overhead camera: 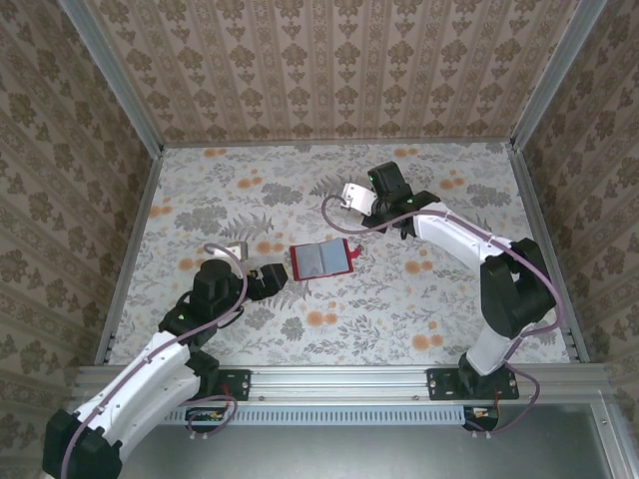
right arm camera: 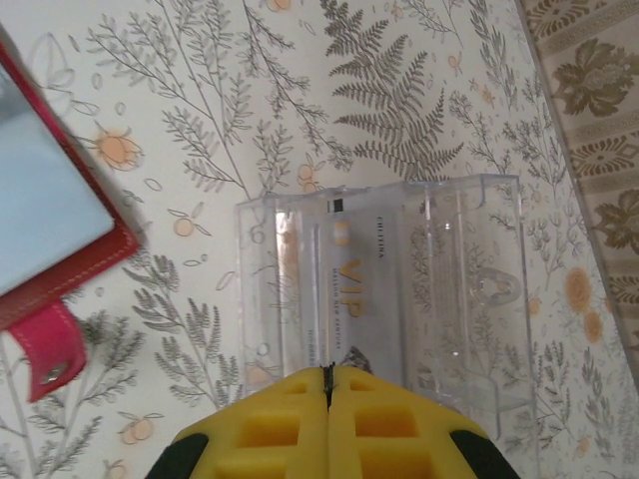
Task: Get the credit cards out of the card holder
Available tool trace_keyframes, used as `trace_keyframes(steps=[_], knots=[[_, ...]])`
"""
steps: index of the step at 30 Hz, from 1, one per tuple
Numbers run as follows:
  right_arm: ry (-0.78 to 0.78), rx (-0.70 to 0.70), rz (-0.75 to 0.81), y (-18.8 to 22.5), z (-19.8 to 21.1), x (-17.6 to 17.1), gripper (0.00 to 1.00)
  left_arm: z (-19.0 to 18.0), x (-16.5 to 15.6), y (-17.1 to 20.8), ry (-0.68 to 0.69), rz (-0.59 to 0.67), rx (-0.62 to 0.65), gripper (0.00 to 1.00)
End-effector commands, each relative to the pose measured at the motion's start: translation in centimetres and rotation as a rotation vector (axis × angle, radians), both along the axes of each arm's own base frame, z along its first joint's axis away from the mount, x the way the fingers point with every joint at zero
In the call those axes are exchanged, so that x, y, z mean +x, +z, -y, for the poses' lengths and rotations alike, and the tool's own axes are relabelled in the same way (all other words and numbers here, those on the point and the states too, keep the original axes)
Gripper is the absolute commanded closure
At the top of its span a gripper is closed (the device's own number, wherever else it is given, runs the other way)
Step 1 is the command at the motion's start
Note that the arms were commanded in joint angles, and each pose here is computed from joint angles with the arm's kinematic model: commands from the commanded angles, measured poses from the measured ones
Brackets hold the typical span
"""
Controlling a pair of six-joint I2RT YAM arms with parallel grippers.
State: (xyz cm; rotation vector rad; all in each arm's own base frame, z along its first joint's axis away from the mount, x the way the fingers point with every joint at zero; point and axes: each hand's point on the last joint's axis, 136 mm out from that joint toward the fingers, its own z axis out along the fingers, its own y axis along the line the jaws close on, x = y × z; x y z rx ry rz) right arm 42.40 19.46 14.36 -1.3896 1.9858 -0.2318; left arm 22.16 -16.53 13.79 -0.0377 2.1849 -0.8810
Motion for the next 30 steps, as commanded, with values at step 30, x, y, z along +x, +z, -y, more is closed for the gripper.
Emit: trace_keyframes(steps=[30], knots=[[-0.045, -0.048, -0.115, -4.8, 0.9, 3.4, 0.88, -0.6, 0.0, -0.9, 0.021, -0.032, 0.039, 0.0]])
